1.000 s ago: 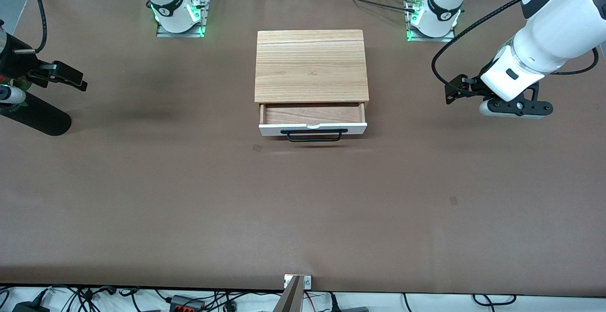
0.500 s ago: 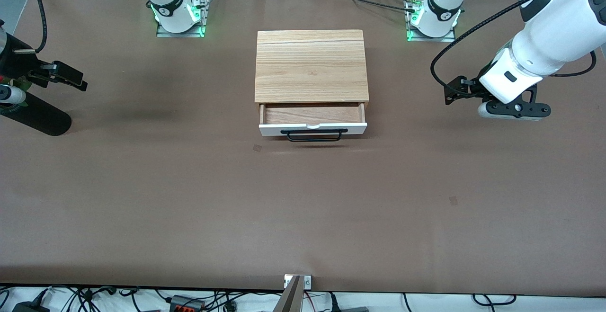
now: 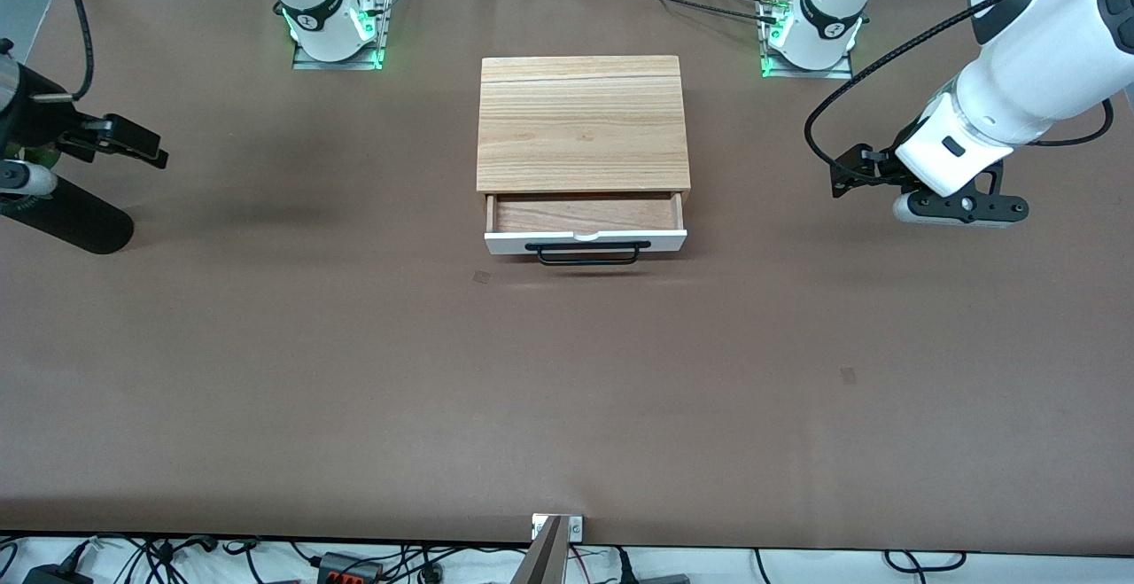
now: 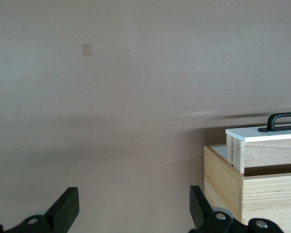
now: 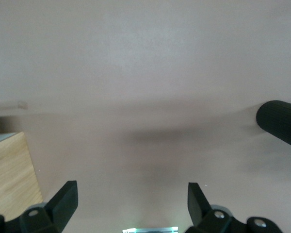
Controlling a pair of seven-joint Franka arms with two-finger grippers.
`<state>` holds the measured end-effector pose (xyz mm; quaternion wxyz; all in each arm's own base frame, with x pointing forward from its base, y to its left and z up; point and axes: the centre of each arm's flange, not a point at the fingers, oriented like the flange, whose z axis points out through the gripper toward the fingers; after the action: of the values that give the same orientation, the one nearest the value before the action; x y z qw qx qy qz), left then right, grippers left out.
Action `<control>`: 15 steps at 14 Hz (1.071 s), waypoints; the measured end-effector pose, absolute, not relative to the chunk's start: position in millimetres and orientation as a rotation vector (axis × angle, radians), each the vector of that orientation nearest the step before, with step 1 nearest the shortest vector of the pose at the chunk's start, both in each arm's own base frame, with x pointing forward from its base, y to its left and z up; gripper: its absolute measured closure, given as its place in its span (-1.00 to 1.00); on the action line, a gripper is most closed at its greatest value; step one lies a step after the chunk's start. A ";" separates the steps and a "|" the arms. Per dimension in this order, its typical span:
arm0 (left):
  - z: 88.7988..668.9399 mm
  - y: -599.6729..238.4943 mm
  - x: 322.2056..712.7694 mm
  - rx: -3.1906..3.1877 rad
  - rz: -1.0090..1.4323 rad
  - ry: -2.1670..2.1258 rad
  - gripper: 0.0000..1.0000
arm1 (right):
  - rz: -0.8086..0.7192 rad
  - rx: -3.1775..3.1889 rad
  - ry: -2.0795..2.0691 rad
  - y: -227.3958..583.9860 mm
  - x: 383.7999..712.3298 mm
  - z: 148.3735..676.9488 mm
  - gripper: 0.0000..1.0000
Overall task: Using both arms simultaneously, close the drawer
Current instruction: 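Move the right gripper toward the drawer front while the left gripper approaches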
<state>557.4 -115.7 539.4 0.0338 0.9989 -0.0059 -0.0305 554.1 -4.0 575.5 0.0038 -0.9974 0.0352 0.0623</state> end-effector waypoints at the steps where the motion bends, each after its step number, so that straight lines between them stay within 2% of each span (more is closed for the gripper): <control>1: 539.6 -115.8 558.1 3.072 -0.092 -0.018 -1.00 | 0.224 -3.126 0.087 4.2 558.0 565.7 -1.00; 7: 529.6 -143.1 590.1 3.046 -0.088 -0.075 -1.00 | 0.462 -3.104 -0.078 70.6 587.8 467.9 -1.00; 12: 461.5 -224.6 607.4 3.033 -0.207 -0.092 -1.00 | 0.358 -3.009 -0.183 158.5 600.4 432.4 -1.00; 15: 427.4 -236.4 628.9 3.021 -0.243 -0.066 -1.00 | 0.261 -2.879 -0.107 180.9 616.8 410.1 -1.00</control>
<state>628.9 -236.4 427.4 0.0553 0.9950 -0.0217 -0.0802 616.8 180.9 410.1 0.1238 -0.9876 -0.0367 0.0895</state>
